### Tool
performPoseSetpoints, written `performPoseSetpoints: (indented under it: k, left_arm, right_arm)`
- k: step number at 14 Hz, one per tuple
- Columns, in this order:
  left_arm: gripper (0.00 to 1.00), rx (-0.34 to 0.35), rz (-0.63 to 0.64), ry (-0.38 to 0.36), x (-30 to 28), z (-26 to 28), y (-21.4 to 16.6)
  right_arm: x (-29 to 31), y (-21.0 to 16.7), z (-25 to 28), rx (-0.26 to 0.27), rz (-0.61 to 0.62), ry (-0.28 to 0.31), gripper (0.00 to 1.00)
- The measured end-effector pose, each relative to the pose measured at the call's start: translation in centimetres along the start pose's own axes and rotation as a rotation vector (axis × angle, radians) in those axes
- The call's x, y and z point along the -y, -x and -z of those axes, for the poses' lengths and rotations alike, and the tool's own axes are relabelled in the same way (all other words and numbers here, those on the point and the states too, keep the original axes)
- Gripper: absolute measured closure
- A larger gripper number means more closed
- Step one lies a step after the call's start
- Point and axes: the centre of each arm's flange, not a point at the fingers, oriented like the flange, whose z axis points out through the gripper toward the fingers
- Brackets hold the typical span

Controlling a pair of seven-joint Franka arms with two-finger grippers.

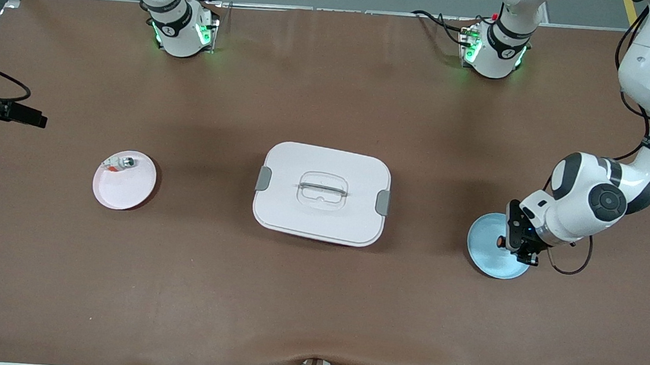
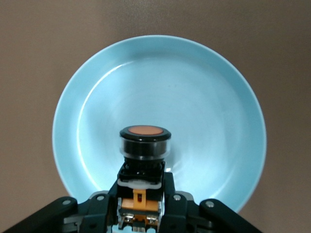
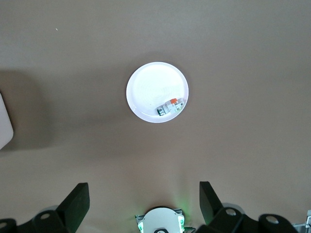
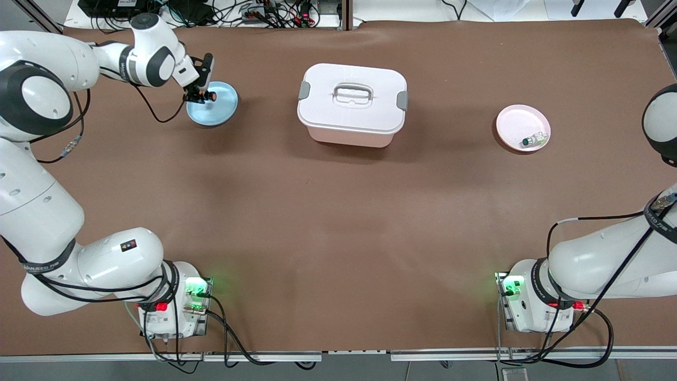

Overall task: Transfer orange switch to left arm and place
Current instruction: 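Lower the switch onto the blue plate and open the left gripper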

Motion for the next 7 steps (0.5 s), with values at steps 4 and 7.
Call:
performPoseSetpoints:
  k: [4,7]
  left_arm:
    - [0.66,0.002,-0.037,-0.009,-0.2,-1.7,-0.3]
    - [0.66,0.004,-0.038,-0.014,-0.1,-1.5,-0.3]
  right_arm:
    - [0.2,1.0,1.0,-0.016,-0.054,-0.005,0.0]
    - [0.4,1.6,2.0,-0.051,-0.049,-0.019,0.0]
